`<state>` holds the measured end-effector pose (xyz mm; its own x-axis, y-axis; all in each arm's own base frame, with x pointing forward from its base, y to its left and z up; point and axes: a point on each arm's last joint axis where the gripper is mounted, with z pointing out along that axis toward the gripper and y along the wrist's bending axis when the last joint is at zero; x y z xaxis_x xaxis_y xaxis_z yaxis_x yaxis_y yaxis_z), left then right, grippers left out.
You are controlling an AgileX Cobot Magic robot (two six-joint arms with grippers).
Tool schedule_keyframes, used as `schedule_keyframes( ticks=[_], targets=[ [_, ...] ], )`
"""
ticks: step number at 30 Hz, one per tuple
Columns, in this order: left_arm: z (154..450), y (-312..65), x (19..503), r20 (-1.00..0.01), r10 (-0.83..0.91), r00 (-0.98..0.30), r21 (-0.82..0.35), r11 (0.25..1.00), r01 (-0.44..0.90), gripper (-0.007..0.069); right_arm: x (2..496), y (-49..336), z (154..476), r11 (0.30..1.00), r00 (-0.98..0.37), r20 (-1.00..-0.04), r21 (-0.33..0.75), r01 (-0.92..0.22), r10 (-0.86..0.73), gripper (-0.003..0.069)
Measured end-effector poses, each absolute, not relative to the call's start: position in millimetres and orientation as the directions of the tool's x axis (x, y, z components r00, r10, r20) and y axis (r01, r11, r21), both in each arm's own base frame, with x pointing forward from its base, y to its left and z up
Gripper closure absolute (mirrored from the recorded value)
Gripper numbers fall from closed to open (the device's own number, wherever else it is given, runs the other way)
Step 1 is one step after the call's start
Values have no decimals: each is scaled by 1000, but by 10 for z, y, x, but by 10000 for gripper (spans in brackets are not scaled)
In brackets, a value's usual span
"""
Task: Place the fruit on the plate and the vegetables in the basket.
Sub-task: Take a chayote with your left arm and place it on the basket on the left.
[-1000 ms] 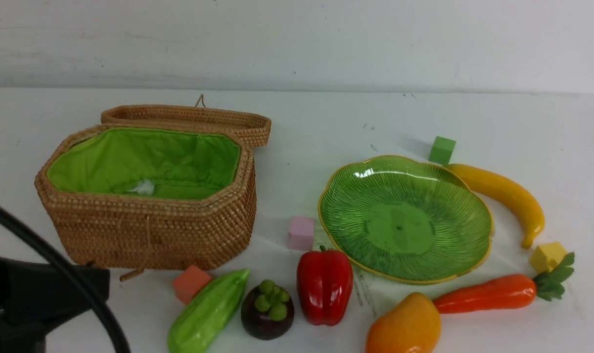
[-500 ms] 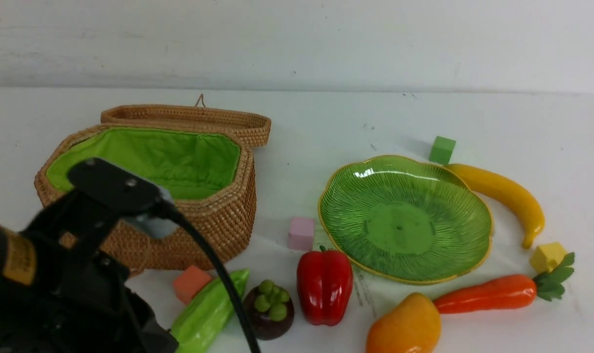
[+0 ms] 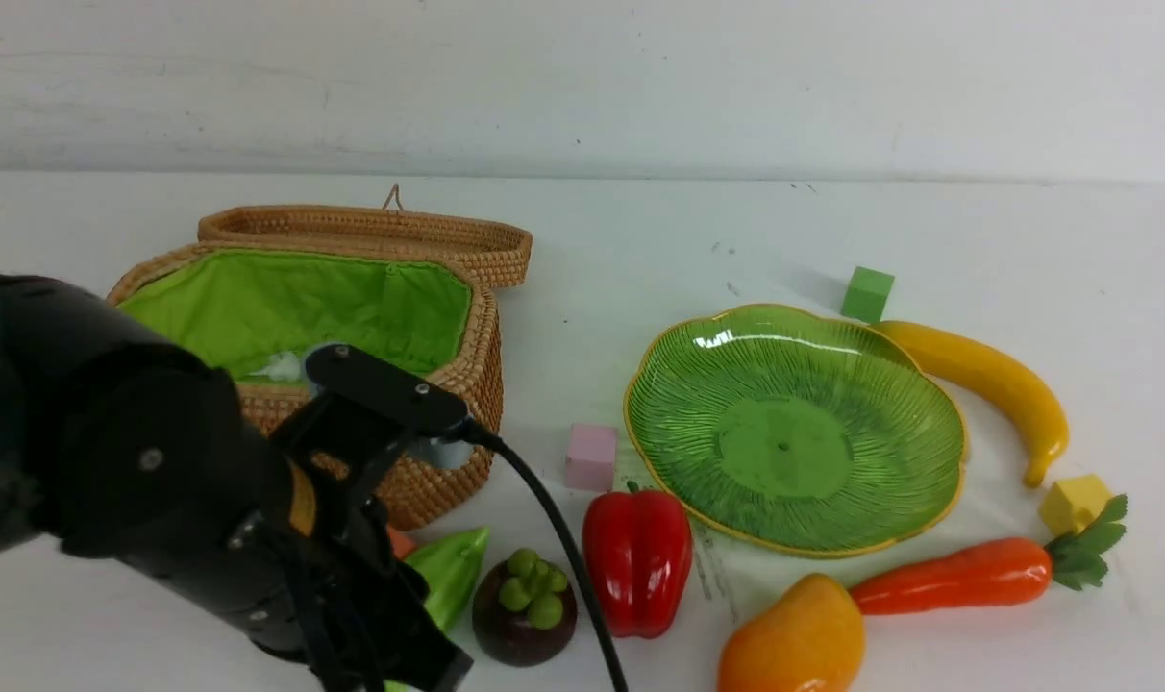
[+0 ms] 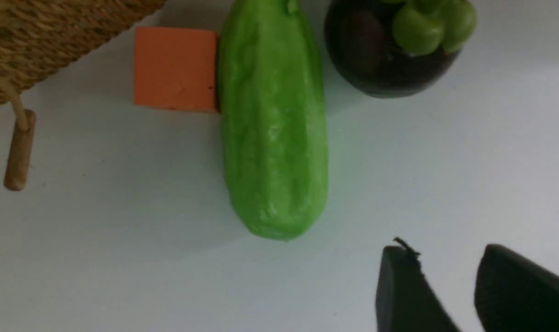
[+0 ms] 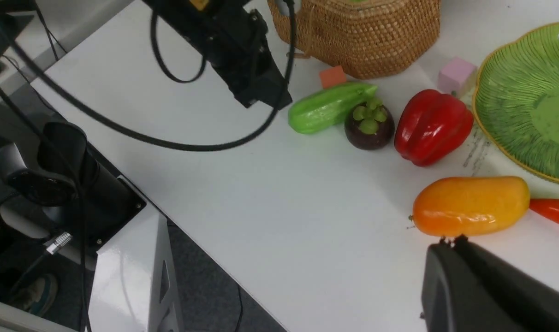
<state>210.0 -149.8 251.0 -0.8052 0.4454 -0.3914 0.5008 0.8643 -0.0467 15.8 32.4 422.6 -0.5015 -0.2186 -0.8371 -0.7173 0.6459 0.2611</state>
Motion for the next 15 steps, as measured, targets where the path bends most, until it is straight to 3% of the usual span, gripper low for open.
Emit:
schedule_keyframes(
  ticks=[1, 2, 7, 15],
  targets=[
    [2496, -1500, 2106, -387, 449, -806, -43, 864, 502, 344, 158, 324, 4226, 646, -502, -837, 261, -717, -219, 657],
    [2397, -1525, 2176, -374, 445, -814, -24, 873, 488, 256, 151, 329, 4227, 640, -505, -835, 269, -720, -217, 655],
    [2146, -1562, 2353, -355, 452, -818, 55, 884, 465, 144, 146, 333, 4228, 636, -508, -834, 275, -722, -217, 654],
    [1822, -1608, 2533, -319, 482, -816, 137, 876, 463, 122, 133, 341, 4229, 625, -514, -830, 288, -726, -215, 649]
  ],
)
